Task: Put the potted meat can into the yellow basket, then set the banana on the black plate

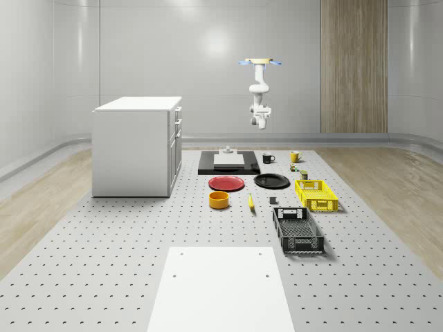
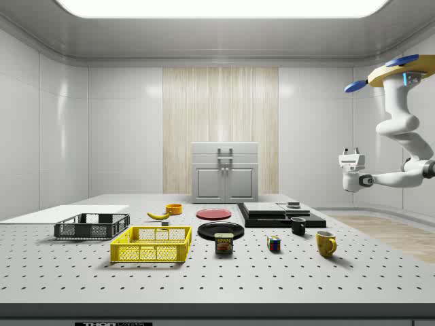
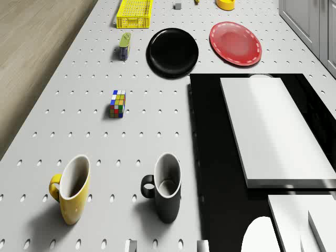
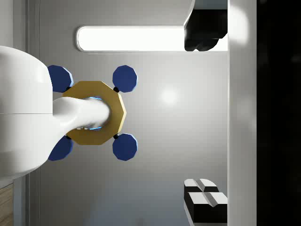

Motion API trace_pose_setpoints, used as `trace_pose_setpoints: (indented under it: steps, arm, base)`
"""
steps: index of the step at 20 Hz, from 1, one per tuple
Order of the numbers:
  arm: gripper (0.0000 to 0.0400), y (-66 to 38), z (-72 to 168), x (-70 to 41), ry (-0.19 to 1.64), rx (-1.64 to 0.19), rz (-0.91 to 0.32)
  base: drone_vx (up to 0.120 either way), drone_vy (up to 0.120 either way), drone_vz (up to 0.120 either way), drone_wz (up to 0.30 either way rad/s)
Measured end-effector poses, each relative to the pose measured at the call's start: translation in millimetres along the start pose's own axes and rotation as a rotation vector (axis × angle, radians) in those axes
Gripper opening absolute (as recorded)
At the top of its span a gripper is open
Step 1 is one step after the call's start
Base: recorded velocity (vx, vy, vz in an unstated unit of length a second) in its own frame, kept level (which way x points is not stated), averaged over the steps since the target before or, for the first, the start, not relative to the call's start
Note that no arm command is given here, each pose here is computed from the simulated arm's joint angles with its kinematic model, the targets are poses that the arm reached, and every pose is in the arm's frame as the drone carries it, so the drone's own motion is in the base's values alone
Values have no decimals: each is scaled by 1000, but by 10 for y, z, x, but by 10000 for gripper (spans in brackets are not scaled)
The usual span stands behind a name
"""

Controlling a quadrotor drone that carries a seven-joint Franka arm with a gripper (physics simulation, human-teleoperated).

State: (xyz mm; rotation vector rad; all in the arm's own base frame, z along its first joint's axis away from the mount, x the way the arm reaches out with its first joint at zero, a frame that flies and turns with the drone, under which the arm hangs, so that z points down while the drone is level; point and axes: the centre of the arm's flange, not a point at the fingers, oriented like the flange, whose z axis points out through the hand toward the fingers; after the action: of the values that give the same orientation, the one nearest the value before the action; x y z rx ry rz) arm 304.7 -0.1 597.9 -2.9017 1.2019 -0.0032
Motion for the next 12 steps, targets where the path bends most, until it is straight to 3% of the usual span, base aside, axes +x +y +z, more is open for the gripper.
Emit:
trace_pose_setpoints:
  steps: [4, 8, 12]
  arm:
    - [400, 26, -296, -24, 2, 2, 0]
    - [400, 20, -557, -19, 4, 4, 0]
    - [400, 9, -748, -9, 7, 7, 0]
  base:
    - [0, 0, 0, 0]
    - [0, 120, 0, 0]
    - [120, 120, 0, 0]
